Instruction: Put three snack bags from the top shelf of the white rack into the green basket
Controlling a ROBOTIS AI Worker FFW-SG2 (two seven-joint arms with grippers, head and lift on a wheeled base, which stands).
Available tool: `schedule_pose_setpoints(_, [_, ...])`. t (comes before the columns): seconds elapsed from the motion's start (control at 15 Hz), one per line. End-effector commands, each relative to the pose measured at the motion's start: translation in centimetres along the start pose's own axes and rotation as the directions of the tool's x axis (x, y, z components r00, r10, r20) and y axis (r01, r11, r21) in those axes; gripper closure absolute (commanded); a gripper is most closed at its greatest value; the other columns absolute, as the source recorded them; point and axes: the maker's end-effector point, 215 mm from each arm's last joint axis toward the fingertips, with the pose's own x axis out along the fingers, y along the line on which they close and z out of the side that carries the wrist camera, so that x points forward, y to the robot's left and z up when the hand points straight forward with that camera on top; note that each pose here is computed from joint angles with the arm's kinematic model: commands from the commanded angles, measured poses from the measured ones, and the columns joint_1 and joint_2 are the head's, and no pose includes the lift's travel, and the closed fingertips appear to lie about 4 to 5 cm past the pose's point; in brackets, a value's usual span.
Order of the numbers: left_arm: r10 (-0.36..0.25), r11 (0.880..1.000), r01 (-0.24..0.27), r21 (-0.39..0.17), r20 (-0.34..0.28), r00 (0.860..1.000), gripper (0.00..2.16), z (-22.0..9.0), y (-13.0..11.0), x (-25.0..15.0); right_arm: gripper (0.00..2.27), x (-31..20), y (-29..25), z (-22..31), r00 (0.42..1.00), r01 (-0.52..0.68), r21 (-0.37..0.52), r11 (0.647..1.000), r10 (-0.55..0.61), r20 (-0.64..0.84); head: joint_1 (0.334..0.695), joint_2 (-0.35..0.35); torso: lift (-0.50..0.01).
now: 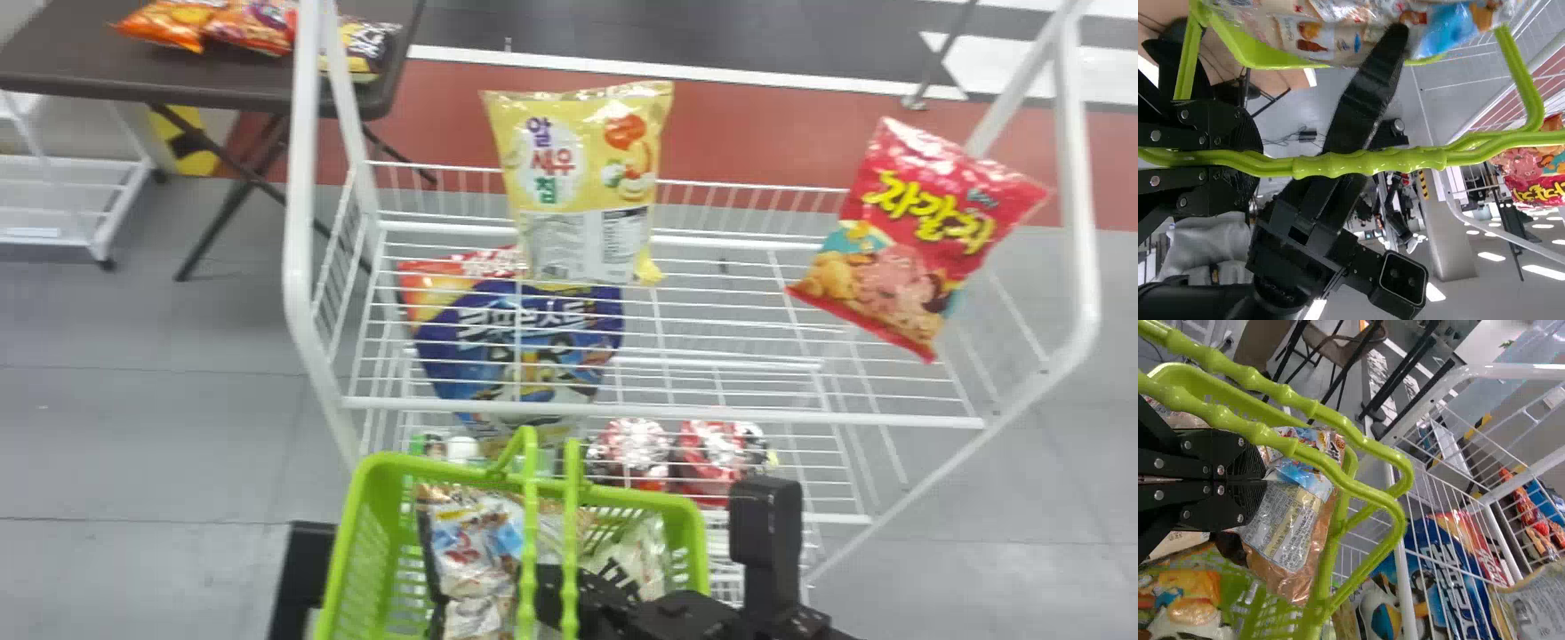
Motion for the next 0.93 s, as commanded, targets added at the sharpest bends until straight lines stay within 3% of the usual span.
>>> schedule_pose_setpoints(0.0, [0.000, 1.000, 0.000, 0.001, -0.001, 1.000, 1.51, -0.1, 0.0, -0.1, 1.97, 0.7, -1.9, -2.0, 0.997, 0.037, 0.007, 0.999, -0.036, -0.069, 0.695, -0.043, 0.000])
schedule_pose_setpoints(0.07, [-0.002, 1.000, 0.002, 0.002, -0.001, 1.000, 1.51, 0.0, -0.1, 0.0, 1.38, 0.8, -2.7, -2.4, 0.996, 0.049, 0.003, 0.999, -0.049, -0.079, 0.695, -0.046, 0.000])
schedule_pose_setpoints(0.13, [0.001, 1.000, -0.001, 0.005, -0.002, 1.000, 1.51, 0.1, -0.1, 0.1, 0.22, 0.7, -3.4, -2.4, 0.994, 0.071, -0.014, 0.997, -0.071, -0.078, 0.695, -0.053, 0.000])
schedule_pose_setpoints(0.2, [0.000, 1.000, 0.000, 0.007, -0.003, 1.000, 1.51, 0.2, -0.1, 0.2, 0.00, 0.5, -3.9, -2.3, 0.993, 0.086, -0.024, 0.996, -0.088, -0.077, 0.695, -0.062, 0.000])
schedule_pose_setpoints(0.47, [0.002, 1.000, -0.002, 0.005, -0.002, 1.000, 1.51, 0.2, 0.0, 0.2, 0.06, -1.9, -7.6, 0.1, 0.986, 0.167, -0.033, 0.985, -0.168, -0.016, 0.695, -0.143, 0.000])
schedule_pose_setpoints(0.6, [0.000, 1.000, 0.000, 0.005, -0.002, 1.000, 1.51, 0.2, -0.1, 0.2, 0.06, -3.1, -9.4, 3.4, 0.973, 0.216, -0.067, 0.974, -0.209, 0.097, 0.695, -0.188, 0.000])
schedule_pose_setpoints(0.87, [-0.008, 1.000, 0.008, -0.005, -0.010, 1.000, 1.51, -0.3, -0.1, 0.6, 0.06, -7.9, -14.6, 16.2, 0.830, 0.436, -0.159, 0.886, -0.327, 0.452, 0.695, -0.304, 0.000])
